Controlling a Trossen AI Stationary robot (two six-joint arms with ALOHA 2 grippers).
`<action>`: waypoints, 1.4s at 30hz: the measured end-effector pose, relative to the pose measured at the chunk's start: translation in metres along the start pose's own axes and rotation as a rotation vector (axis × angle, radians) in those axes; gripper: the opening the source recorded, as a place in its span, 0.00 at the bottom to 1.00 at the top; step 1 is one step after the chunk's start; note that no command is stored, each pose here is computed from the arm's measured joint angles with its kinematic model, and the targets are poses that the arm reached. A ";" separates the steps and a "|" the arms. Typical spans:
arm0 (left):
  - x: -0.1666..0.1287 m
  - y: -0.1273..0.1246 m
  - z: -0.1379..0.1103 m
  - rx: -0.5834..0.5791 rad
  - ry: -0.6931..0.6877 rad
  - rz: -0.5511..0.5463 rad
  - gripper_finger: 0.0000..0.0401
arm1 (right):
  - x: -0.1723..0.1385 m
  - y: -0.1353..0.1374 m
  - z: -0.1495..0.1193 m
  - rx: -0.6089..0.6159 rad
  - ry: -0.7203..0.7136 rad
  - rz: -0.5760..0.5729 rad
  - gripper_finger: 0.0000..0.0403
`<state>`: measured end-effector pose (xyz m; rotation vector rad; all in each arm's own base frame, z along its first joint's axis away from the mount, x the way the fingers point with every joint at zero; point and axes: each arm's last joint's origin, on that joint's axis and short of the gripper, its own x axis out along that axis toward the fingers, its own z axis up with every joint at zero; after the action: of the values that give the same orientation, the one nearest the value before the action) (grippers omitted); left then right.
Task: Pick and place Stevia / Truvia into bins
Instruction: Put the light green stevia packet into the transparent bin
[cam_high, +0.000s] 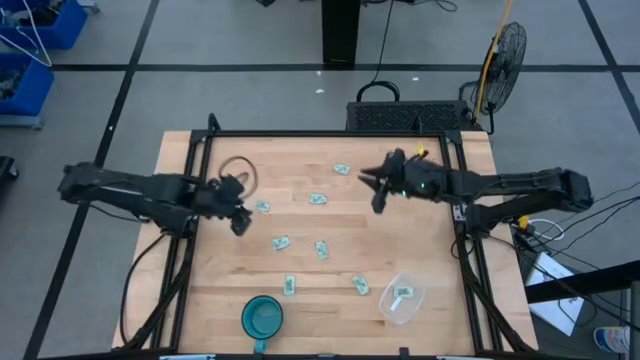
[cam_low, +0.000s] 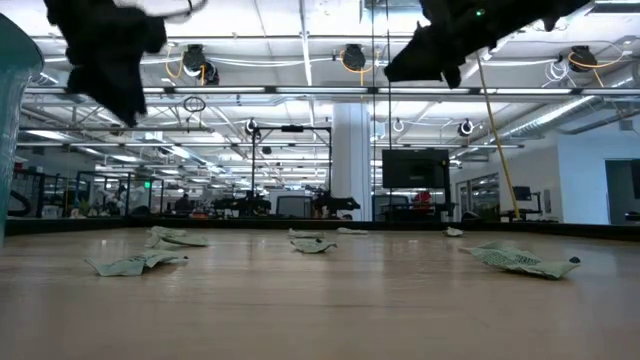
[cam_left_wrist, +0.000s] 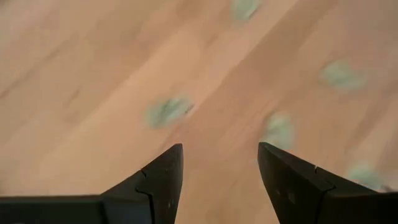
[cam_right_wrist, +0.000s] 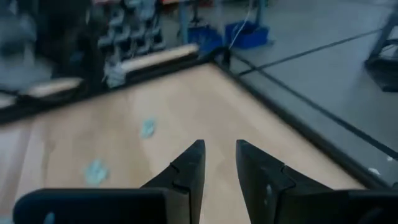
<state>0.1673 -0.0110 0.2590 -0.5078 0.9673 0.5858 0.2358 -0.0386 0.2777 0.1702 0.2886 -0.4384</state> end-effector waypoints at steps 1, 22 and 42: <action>0.010 -0.001 0.000 0.004 0.034 0.038 0.53 | 0.001 -0.003 0.002 0.010 -0.015 0.002 0.21; 0.095 0.049 0.046 -0.179 0.245 0.153 0.53 | 0.003 -0.007 0.005 0.073 -0.012 0.107 0.39; 0.136 0.075 0.013 -0.309 0.172 0.021 0.49 | 0.003 -0.008 0.005 0.066 -0.012 0.106 0.38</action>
<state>0.1848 0.0840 0.1361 -0.8345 1.0515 0.7244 0.2363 -0.0476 0.2807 0.2459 0.2528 -0.3440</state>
